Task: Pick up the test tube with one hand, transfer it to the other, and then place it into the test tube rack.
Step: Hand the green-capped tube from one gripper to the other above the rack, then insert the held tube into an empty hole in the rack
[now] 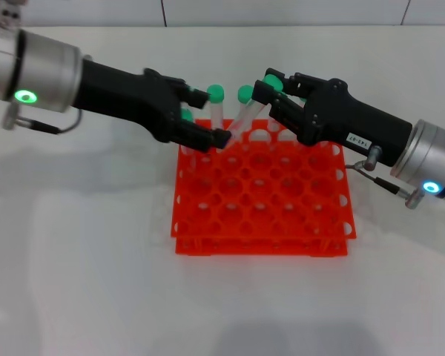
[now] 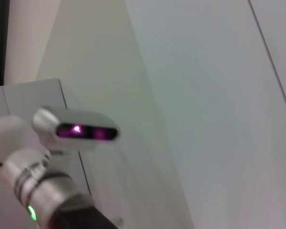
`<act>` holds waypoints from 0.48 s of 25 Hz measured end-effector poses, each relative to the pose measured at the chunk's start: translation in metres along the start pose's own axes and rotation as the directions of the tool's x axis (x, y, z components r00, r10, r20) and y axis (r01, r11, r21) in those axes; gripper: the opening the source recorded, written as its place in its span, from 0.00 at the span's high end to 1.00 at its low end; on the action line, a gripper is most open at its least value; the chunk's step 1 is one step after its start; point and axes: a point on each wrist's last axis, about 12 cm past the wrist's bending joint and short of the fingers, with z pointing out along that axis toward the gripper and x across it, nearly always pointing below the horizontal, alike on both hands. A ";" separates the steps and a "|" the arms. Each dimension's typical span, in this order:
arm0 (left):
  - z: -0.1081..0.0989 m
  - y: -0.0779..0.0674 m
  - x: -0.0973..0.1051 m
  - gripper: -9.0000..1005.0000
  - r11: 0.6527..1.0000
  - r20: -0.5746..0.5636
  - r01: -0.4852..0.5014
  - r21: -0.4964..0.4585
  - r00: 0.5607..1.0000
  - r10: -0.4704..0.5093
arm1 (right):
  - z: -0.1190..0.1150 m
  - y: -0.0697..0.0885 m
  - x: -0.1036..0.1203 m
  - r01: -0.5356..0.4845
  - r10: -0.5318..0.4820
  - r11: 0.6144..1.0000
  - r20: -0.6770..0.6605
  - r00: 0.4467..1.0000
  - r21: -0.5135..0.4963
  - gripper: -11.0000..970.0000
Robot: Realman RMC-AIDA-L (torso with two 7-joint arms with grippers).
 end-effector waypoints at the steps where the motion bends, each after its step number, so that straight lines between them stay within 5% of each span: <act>1: -0.009 -0.004 -0.002 0.29 1.000 -0.005 0.004 -0.014 1.000 -0.004 | 0.000 0.000 0.000 0.001 -0.001 1.000 0.000 1.000 0.000 0.70; 4: -0.032 -0.015 -0.009 0.13 0.997 -0.014 0.018 -0.076 1.000 -0.019 | -0.001 -0.002 -0.003 0.007 -0.007 1.000 0.001 1.000 0.001 0.70; 12: -0.082 -0.051 0.002 0.13 0.955 0.019 -0.012 -0.295 1.000 0.018 | -0.003 -0.009 -0.010 0.017 -0.017 1.000 -0.002 1.000 0.002 0.70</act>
